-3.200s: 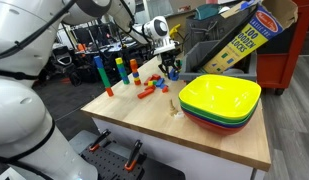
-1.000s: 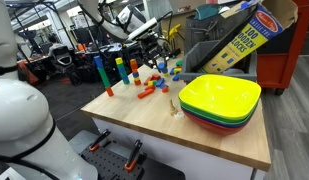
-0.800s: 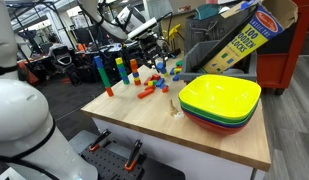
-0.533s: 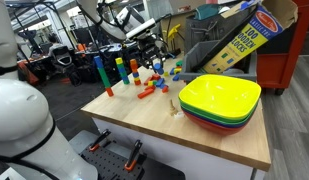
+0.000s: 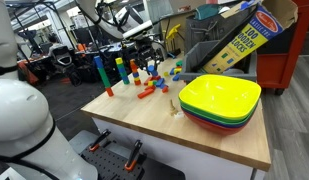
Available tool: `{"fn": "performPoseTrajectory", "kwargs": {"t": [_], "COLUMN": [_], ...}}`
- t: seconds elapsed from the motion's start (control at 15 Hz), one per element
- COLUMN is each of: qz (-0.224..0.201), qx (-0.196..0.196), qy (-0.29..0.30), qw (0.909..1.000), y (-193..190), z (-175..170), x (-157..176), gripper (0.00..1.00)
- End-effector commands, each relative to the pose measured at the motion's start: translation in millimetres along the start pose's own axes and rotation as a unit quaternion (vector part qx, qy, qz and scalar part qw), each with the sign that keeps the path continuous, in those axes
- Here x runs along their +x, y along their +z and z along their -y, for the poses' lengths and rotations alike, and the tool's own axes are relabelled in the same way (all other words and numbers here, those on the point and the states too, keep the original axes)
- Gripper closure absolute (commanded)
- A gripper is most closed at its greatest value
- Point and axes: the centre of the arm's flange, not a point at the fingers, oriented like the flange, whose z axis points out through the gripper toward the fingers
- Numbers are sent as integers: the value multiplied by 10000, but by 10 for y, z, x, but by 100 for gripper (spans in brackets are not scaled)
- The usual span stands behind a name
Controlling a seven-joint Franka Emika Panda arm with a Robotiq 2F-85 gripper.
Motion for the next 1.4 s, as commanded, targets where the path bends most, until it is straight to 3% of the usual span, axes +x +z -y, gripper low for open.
{"fn": "performPoseTrajectory", "kwargs": {"t": [0.0, 0.6, 1.33], "qz": [103, 878, 1479], "qx": [279, 998, 1886], "qy": [42, 203, 806], "qw": [9995, 9909, 9675], "y": [29, 276, 291], "z": [23, 89, 208], "x": [-121, 127, 522], "gripper": [91, 91, 91]}}
